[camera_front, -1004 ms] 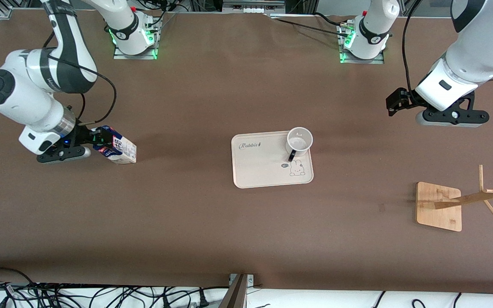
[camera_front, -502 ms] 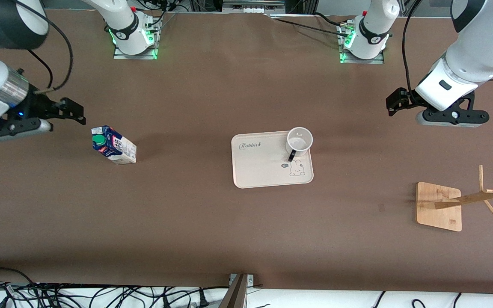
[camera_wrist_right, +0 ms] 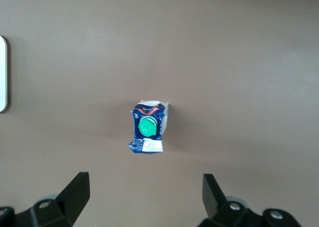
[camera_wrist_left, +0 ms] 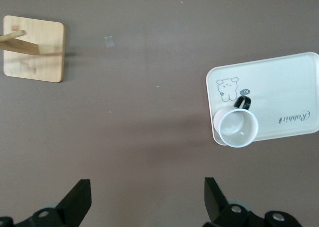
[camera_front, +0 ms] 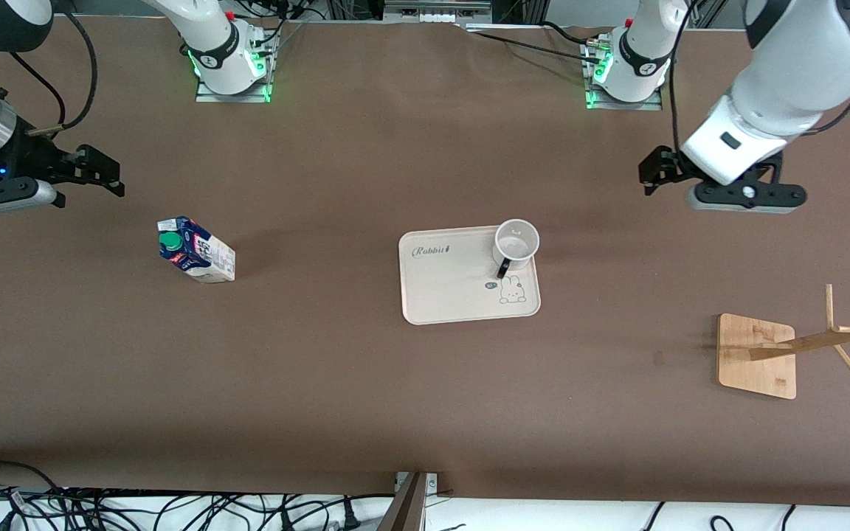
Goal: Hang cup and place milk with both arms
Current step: 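Move the left gripper over the white mug on the tray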
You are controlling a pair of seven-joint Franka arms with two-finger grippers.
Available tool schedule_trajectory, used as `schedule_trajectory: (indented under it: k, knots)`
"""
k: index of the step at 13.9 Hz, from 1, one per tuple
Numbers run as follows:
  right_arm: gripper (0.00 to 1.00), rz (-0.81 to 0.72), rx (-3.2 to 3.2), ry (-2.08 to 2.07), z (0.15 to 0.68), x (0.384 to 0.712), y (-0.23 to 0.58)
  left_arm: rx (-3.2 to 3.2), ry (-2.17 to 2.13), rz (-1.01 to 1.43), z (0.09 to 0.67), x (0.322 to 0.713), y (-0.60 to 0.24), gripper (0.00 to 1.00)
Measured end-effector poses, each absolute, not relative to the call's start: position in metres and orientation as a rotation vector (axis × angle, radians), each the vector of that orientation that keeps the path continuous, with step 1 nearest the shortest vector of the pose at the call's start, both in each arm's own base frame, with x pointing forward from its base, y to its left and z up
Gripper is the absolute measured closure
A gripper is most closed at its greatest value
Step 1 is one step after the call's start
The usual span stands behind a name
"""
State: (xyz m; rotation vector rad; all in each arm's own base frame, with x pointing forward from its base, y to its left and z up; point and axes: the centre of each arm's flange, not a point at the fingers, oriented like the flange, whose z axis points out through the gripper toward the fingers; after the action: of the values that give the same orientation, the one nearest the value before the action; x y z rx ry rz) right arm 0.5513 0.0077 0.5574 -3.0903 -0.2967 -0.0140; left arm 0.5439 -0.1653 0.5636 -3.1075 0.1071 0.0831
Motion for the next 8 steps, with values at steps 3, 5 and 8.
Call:
schedule_trajectory:
  k: [3, 5, 8]
  knots:
    - [0.0, -0.021, -3.098, -0.311, 0.569, 0.551, 0.002, -3.105, 0.176, 0.158, 0.538, 0.543, -0.198, 0.0]
    - [0.0, -0.017, -3.099, -0.313, 0.572, 0.55, 0.0, -3.12, 0.22, 0.23, 0.515, 0.544, -0.218, 0.0]
    - [0.0, -0.033, -3.101, -0.32, 0.582, 0.551, 0.002, -3.155, 0.302, 0.248, 0.477, 0.55, -0.259, 0.0]
